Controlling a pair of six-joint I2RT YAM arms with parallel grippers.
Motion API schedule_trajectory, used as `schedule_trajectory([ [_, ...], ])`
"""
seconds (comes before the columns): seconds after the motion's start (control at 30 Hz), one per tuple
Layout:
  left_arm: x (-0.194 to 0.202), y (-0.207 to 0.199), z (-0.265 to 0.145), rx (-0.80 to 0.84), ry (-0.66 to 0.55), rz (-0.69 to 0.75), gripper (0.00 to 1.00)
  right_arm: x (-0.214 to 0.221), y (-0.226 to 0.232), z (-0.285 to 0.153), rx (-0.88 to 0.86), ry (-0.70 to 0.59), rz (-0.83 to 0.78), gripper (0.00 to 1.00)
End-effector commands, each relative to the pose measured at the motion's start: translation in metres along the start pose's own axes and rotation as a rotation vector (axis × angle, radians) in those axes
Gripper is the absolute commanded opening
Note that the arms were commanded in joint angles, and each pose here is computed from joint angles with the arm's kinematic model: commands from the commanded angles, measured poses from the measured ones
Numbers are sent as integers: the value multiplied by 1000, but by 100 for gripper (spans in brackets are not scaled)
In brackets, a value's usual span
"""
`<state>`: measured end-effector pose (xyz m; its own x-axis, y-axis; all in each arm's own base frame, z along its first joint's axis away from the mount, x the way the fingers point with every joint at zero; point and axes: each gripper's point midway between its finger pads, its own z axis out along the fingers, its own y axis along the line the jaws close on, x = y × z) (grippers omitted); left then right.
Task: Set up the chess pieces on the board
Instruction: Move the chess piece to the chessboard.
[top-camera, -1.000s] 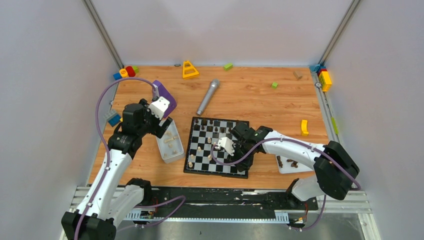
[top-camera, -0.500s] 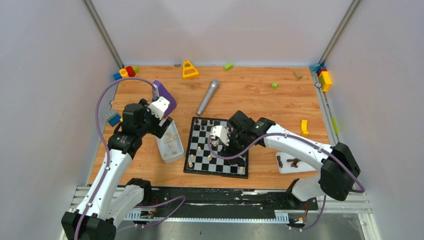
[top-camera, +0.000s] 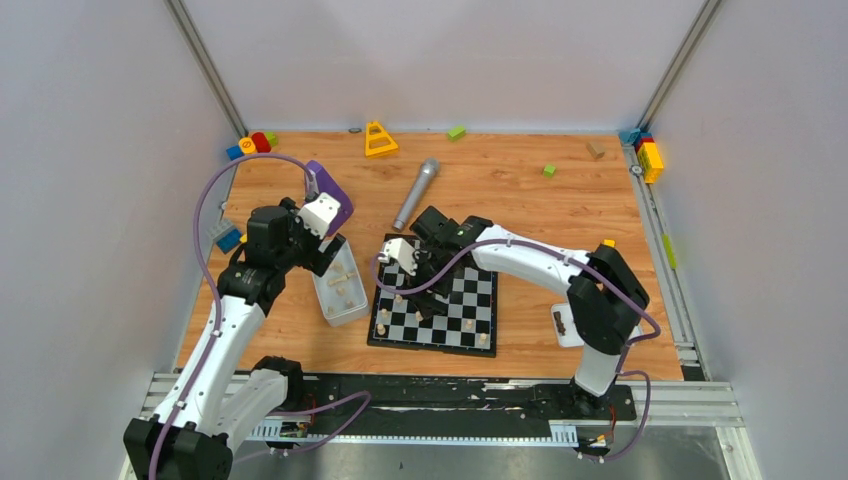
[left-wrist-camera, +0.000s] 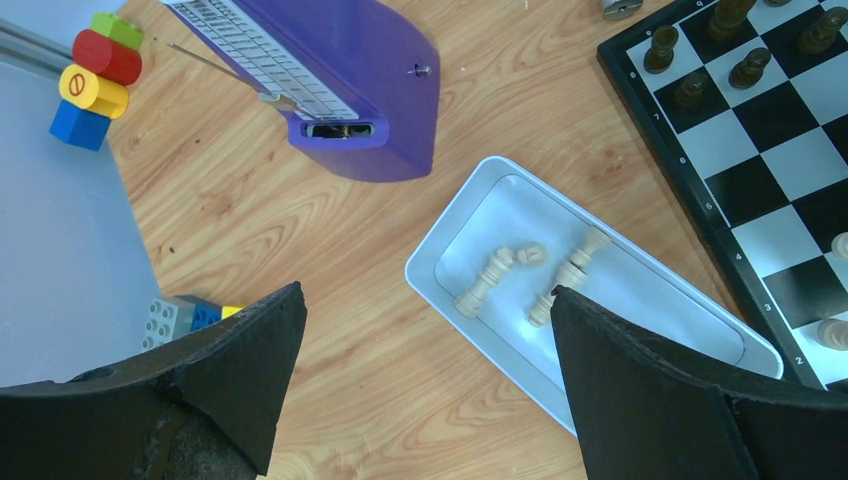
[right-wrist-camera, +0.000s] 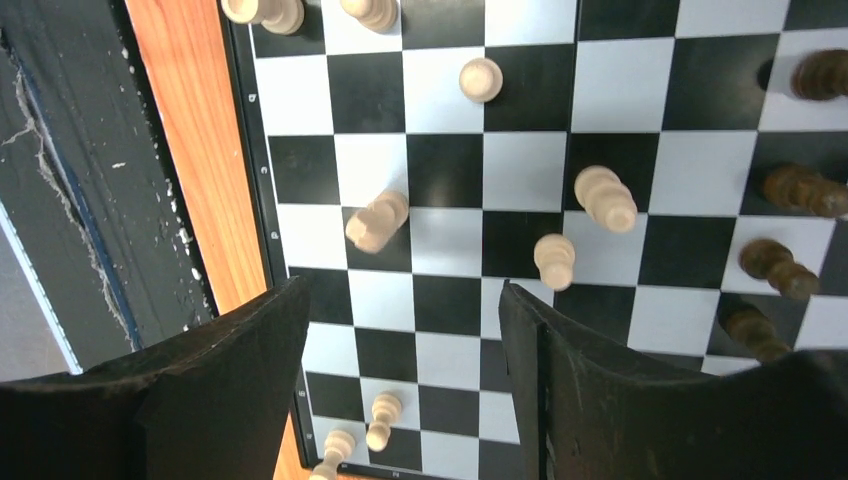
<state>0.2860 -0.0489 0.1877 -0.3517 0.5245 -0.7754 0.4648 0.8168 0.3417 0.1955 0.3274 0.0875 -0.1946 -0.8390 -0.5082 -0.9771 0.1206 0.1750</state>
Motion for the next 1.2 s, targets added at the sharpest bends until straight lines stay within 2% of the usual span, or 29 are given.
schedule_trajectory([
  [0.0, -6, 6, -1, -25, -25, -7, 100, -27, -6, 7, 6, -47, -25, 71],
  [0.3, -2, 8, 3, -34, -5, -8, 100, -22, -2, 28, -36, -17, -29, 70],
  [0.53, 3, 15, 6, -72, 26, -14, 100, -19, 2, 38, -56, -1, -28, 61],
  [0.93, 7, 22, 8, -112, 51, -15, 100, -25, 24, 34, -107, -25, -68, 19],
  [1.17, 9, 23, 9, -115, 56, -16, 100, -29, 44, 32, -143, -33, -103, 11],
])
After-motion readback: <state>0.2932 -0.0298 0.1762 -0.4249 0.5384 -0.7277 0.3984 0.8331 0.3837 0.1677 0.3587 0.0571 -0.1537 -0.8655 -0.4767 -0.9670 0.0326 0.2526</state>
